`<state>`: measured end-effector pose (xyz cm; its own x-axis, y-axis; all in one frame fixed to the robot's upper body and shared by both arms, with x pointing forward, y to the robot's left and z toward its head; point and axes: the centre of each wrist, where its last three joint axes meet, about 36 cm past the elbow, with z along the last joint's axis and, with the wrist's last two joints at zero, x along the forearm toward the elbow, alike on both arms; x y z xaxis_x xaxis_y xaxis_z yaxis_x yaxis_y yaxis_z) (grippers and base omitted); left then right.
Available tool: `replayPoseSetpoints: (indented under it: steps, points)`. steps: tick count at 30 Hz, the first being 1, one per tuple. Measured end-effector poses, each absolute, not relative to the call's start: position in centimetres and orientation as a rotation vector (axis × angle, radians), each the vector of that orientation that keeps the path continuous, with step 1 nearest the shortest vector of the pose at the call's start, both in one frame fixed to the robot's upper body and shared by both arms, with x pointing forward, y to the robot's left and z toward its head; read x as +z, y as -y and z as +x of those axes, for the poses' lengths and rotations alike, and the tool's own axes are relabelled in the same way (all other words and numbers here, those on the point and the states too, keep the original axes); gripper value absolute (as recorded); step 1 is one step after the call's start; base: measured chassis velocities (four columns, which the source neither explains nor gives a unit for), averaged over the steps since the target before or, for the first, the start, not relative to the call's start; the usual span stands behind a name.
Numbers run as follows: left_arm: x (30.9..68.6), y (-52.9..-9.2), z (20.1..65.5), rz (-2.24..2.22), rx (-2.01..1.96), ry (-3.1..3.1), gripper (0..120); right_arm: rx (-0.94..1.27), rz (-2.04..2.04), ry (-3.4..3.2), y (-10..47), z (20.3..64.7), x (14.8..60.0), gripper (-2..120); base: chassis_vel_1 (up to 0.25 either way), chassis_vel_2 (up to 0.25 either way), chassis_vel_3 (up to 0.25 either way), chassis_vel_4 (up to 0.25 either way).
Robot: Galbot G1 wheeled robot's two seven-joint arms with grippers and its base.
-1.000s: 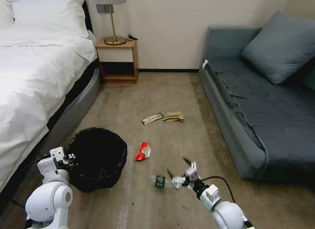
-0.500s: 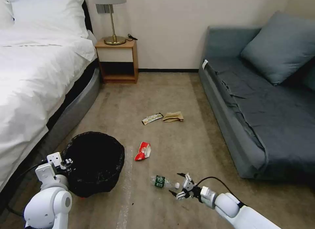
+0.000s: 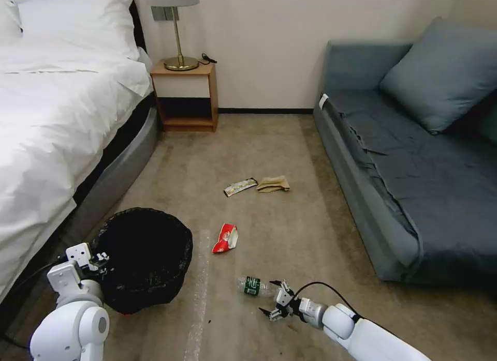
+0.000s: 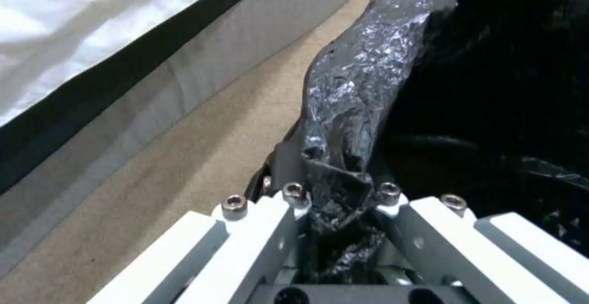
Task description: Pick up the trash bin, then pick up the garbage on the floor and place it into the trash bin.
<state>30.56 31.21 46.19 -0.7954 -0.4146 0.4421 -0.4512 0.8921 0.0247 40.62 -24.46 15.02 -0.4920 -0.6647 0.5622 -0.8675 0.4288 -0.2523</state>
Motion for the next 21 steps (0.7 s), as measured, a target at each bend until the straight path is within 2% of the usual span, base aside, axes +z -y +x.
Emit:
replayPoseSetpoints:
  steps: [3, 5, 6, 8, 9, 12, 13, 16, 19, 21]
  points:
    - [46.2, -31.2, 30.5, 0.632, 0.112, 2.615, 4, 0.742, 1.308, 2.314, 23.7, 41.2, 14.5, 99, 0.000, 0.000, 0.000, 0.000]
    - [46.2, -31.3, 30.5, 0.633, 0.109, 2.617, 4, 0.739, 1.309, 2.323, 22.9, 41.4, 14.1, 92, 0.000, 0.000, 0.000, 0.000]
    - [46.2, -31.3, 30.5, 0.633, 0.109, 2.617, 4, 0.739, 1.309, 2.323, 22.9, 41.4, 14.1, 92, 0.000, 0.000, 0.000, 0.000]
    - [46.1, -31.5, 30.5, 0.636, 0.104, 2.615, 4, 0.732, 1.314, 2.333, 22.1, 41.6, 13.8, 80, 0.000, 0.000, 0.000, 0.000]
    - [46.1, -31.5, 30.5, 0.636, 0.104, 2.615, 4, 0.732, 1.314, 2.333, 22.1, 41.6, 13.8, 80, 0.000, 0.000, 0.000, 0.000]
    - [46.0, -31.6, 30.5, 0.636, 0.103, 2.615, 4, 0.729, 1.306, 2.340, 22.2, 41.4, 13.8, 68, 0.000, 0.000, 0.000, 0.000]
    - [46.0, -31.6, 30.6, 0.635, 0.103, 2.614, 4, 0.728, 1.303, 2.341, 22.3, 41.3, 13.8, 61, 0.000, 0.000, 0.000, 0.000]
    - [45.9, -31.6, 30.6, 0.633, 0.104, 2.613, 4, 0.730, 1.296, 2.344, 22.7, 41.1, 13.8, 54, 0.000, 0.000, 0.000, 0.000]
    - [45.8, -31.5, 30.8, 0.629, 0.107, 2.613, 4, 0.731, 1.283, 2.347, 23.5, 40.8, 13.9, 41, 0.000, 0.000, 0.000, 0.000]
    - [45.8, -31.6, 30.9, 0.628, 0.107, 2.612, 4, 0.730, 1.278, 2.350, 23.7, 40.7, 14.0, 39, 0.000, 0.000, 0.000, 0.000]
